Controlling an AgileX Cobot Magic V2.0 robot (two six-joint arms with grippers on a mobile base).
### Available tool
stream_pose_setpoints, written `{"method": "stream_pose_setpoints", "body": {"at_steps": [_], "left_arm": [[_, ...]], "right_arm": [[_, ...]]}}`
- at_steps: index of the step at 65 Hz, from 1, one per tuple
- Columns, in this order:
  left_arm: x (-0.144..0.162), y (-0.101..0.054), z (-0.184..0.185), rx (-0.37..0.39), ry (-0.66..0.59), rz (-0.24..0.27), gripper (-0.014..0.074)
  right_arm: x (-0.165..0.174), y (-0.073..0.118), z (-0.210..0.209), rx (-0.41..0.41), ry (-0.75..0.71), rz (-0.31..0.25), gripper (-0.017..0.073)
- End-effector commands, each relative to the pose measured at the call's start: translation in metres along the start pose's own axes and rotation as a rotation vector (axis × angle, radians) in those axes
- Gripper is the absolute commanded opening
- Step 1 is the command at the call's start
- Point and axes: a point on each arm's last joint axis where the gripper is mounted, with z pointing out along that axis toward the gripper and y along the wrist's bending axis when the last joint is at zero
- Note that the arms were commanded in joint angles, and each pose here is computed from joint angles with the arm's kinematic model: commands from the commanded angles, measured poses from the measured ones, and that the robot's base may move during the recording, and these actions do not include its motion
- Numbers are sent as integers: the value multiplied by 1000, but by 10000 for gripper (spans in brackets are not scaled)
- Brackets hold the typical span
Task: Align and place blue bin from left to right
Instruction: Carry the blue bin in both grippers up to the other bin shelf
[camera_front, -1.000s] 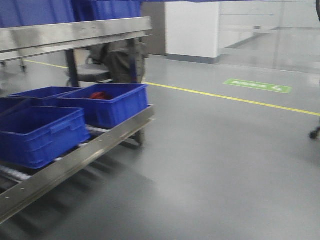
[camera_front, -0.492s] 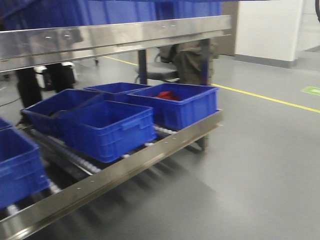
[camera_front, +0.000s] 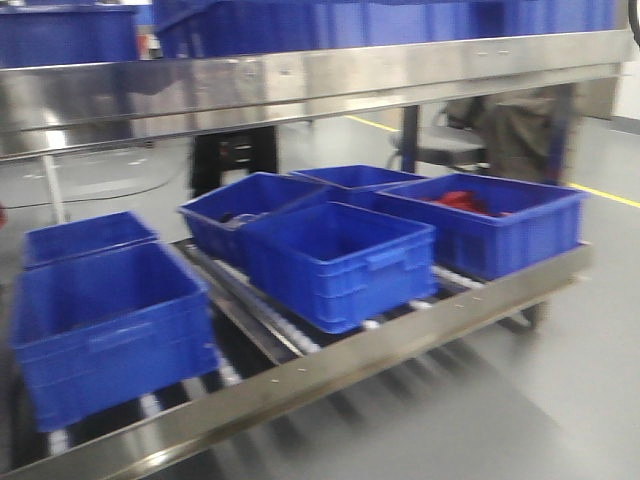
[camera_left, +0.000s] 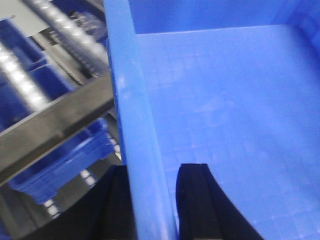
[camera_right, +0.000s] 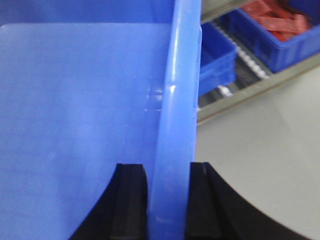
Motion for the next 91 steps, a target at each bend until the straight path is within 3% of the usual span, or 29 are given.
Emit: {"method": "stream_pose_setpoints", "body": {"at_steps": [1,91], "left_arm": [[-11,5,-20,-15,-120,21,-18],[-11,5,-20,-15,-120,21,-18]], "right_arm": [[-15,-5,-15,32,-152,-38,-75],[-15,-5,-15,32,-152,-38,-75]]}}
